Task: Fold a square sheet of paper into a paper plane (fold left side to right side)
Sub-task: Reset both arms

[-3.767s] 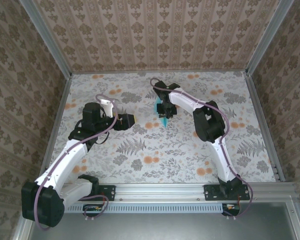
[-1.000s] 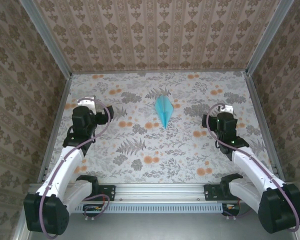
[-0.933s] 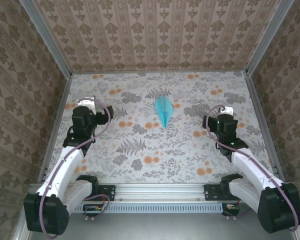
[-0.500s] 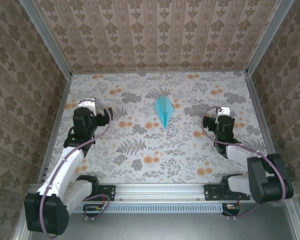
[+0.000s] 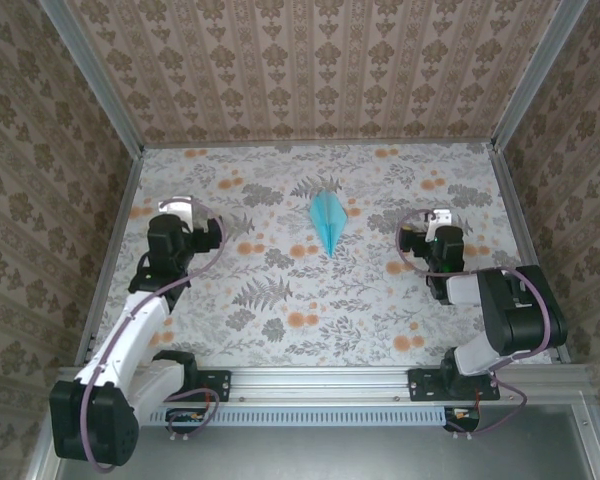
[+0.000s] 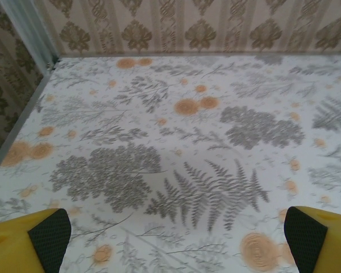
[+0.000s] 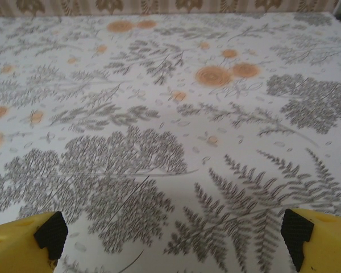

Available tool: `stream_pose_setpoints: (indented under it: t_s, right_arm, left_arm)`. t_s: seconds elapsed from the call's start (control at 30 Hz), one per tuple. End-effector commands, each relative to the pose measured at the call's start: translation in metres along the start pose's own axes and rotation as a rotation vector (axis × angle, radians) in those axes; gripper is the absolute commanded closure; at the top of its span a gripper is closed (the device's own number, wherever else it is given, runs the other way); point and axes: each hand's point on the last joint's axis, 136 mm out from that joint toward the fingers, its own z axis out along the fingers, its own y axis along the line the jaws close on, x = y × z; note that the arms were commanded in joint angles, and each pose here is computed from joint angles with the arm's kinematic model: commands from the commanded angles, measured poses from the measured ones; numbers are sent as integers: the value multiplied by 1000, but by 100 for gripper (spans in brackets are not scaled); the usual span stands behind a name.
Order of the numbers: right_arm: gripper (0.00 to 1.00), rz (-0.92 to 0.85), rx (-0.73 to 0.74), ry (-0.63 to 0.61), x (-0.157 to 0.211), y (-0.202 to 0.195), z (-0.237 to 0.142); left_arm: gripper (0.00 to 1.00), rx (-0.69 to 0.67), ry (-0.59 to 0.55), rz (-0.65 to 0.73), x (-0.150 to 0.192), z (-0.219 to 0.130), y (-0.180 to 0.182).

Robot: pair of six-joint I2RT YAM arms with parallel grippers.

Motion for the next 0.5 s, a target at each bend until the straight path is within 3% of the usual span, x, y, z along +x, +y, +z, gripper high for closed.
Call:
stream_pose_setpoints:
  t_s: [0.0, 0.27, 0.47]
  right_arm:
    - [0, 19, -34, -51, -18, 5, 3]
    - [0, 17, -32, -53, -19, 5, 3]
    - [0, 15, -32, -53, -19, 5, 3]
  left_arm:
    - [0, -90, 31, 83, 18, 10, 16]
    - [0, -119, 89, 176, 53, 40, 19]
    - [0, -49, 10, 213, 60, 57, 9]
